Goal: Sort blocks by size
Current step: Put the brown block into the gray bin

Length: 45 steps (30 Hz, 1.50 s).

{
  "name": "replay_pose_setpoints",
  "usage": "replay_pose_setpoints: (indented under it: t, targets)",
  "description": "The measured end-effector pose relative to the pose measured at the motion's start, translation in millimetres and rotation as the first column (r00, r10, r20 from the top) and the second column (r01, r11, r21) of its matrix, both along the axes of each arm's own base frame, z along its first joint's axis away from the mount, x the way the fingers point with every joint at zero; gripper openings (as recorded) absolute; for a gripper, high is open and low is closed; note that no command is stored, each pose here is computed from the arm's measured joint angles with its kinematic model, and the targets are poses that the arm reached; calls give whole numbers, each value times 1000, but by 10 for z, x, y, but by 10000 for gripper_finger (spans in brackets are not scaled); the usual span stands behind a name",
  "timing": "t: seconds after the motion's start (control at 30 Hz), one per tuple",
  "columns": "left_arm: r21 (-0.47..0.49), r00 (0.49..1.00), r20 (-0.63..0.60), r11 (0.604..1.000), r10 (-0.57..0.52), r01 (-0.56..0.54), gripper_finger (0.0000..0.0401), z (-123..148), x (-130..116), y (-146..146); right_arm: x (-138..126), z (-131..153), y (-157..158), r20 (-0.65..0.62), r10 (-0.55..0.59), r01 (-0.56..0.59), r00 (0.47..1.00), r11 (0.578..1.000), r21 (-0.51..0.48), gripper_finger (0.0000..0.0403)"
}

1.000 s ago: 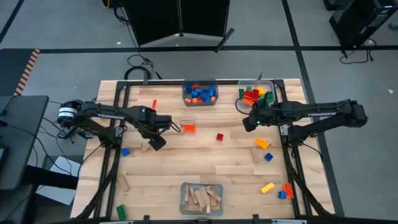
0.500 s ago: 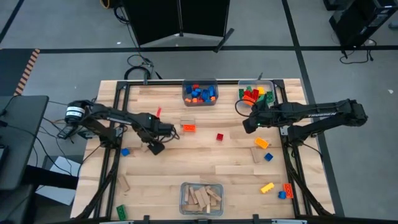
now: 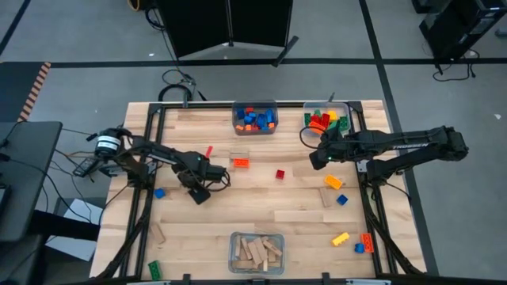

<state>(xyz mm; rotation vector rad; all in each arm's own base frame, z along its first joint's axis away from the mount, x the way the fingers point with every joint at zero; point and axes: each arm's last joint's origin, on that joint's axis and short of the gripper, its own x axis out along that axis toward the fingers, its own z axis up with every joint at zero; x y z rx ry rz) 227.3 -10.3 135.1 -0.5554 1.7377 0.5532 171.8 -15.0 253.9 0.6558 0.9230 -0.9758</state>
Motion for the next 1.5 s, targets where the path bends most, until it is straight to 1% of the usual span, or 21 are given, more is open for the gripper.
replay_pose_setpoints:
  t: [0.17,0.2,0.27,0.47,0.6,0.7,0.77,0.87,0.97,1.07,1.13,1.2,1.27,1.33,1.43,1.5]
  targets:
    - [2,1000,3,1000,0,0,111,20,11,-16,0,-1,4,-4,11,-11,1000,1000,4,273]
    - [11,1000,4,1000,5,-5,104,34,17,-19,0,-2,9,-6,17,-17,1000,1000,8,272]
    - [42,1000,16,999,15,-15,104,87,49,-27,-1,-2,22,-9,28,-28,1000,1000,8,271]
    - [106,986,169,994,16,-34,104,426,293,-139,15,1,117,4,85,-85,996,996,9,272]
    - [191,947,320,981,-36,-27,104,756,526,-246,72,21,221,69,142,-143,987,990,7,270]
    - [268,893,443,962,-78,-49,104,1052,688,-311,154,60,300,163,193,-195,968,981,-4,268]
    - [325,857,502,944,-116,-62,104,1244,762,-340,229,105,351,243,240,-241,940,970,-25,268]
    - [389,779,597,918,-189,-75,104,1508,881,-377,341,195,426,352,337,-326,873,941,-92,269]
    - [400,669,700,913,-248,-80,104,1725,1014,-402,433,298,498,429,452,-413,782,891,-186,268]
    - [402,531,793,911,-298,-89,105,1890,1145,-428,505,408,559,474,566,-482,674,824,-298,265]
    - [406,438,836,910,-331,-87,110,1974,1217,-443,536,471,598,476,641,-521,602,767,-374,262]
    - [408,361,862,910,-355,-81,112,2041,1265,-458,555,522,636,464,706,-551,535,708,-442,259]
    - [406,302,880,911,-368,-72,113,2083,1306,-470,569,571,664,456,746,-554,486,666,-499,258]
    - [406,261,888,912,-379,-56,114,2110,1330,-482,581,617,684,461,765,-542,450,644,-540,259]
    - [408,204,898,911,-391,-51,115,2134,1380,-496,596,680,695,484,772,-512,412,636,-578,265]
    - [417,179,897,908,-404,-45,115,2145,1401,-503,603,709,698,491,779,-500,390,627,-597,272]
